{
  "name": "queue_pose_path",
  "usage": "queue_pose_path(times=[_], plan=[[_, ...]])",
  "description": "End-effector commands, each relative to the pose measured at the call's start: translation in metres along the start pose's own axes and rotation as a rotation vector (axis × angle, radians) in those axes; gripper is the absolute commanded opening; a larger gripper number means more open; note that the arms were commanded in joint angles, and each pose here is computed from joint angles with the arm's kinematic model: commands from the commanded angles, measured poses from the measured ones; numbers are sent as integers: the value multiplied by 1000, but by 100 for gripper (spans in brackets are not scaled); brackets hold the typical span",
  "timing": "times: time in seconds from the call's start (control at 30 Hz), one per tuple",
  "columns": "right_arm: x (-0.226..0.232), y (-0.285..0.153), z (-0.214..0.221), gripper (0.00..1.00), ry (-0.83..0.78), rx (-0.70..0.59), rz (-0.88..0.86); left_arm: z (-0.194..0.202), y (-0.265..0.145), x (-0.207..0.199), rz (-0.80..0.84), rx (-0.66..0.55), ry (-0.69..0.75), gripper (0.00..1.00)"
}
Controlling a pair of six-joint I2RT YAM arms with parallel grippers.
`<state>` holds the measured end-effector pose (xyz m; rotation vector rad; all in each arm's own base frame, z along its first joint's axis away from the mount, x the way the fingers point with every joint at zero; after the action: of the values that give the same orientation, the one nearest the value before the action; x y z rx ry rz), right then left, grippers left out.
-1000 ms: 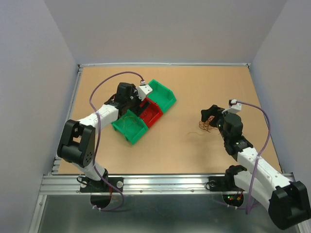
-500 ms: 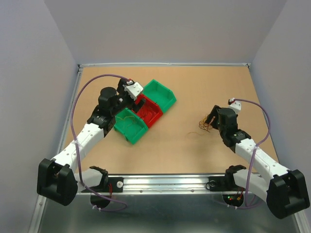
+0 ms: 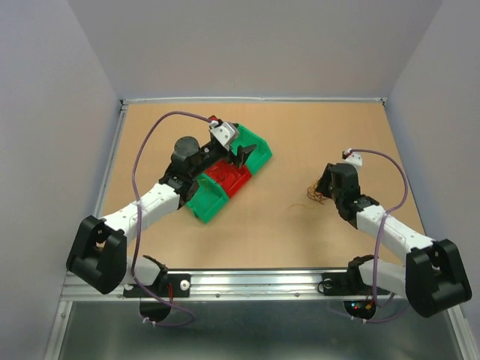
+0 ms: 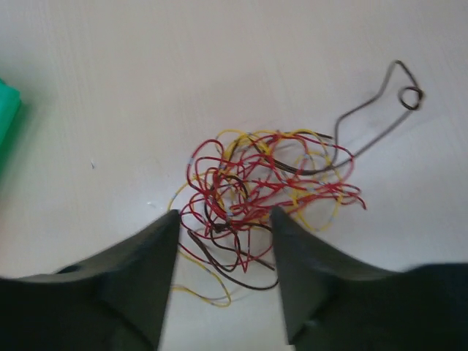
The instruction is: Untangle the cables
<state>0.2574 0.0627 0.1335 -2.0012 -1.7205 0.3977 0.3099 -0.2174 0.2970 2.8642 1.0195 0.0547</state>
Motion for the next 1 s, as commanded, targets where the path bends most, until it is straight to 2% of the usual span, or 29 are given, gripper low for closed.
queue_pose_path(times=[0.0, 0.03, 0.07, 0.1, 0.13, 0.23, 0.37, 0.5, 0.73, 0.97], plan=[[34, 16, -36, 35, -55, -126, -209, 9, -4, -12, 30, -97, 34, 91], [40, 16, -37, 22, -67, -128, -259, 27, -10, -15, 29, -60, 54, 90], [49, 16, -42, 4, -74, -160, -328, 33, -12, -15, 17, -54, 90, 90], [57, 13, -43, 1, -83, -175, -404, 39, -14, -18, 33, -43, 96, 90], [73, 0, -44, 1, -105, -219, -576, 48, -16, -21, 59, -16, 97, 90], [93, -32, -54, 1, -109, -316, -784, 50, -9, -37, 181, 18, 118, 90], [88, -51, -53, 0, -86, -362, -799, 66, -3, -55, 286, 102, 140, 90], [77, -55, -54, 1, -71, -375, -715, 81, 5, -68, 336, 164, 175, 90], [74, -68, -56, 1, -65, -384, -743, 97, 19, -66, 245, 247, 201, 90], [70, -81, -58, 1, -62, -401, -751, 110, 27, -68, 265, 296, 183, 90]])
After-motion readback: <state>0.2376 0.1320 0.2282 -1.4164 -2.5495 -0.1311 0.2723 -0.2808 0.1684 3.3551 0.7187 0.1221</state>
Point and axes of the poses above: each gripper's point midway between its finger pads, its own y axis out along the fingers, its own x axis along the line the jaws close on, z = x × y, the point moved 7 cm from there along -y, back along the fingers, and after that the axes turned 11 degrees about -y, right-handed, at the moved point
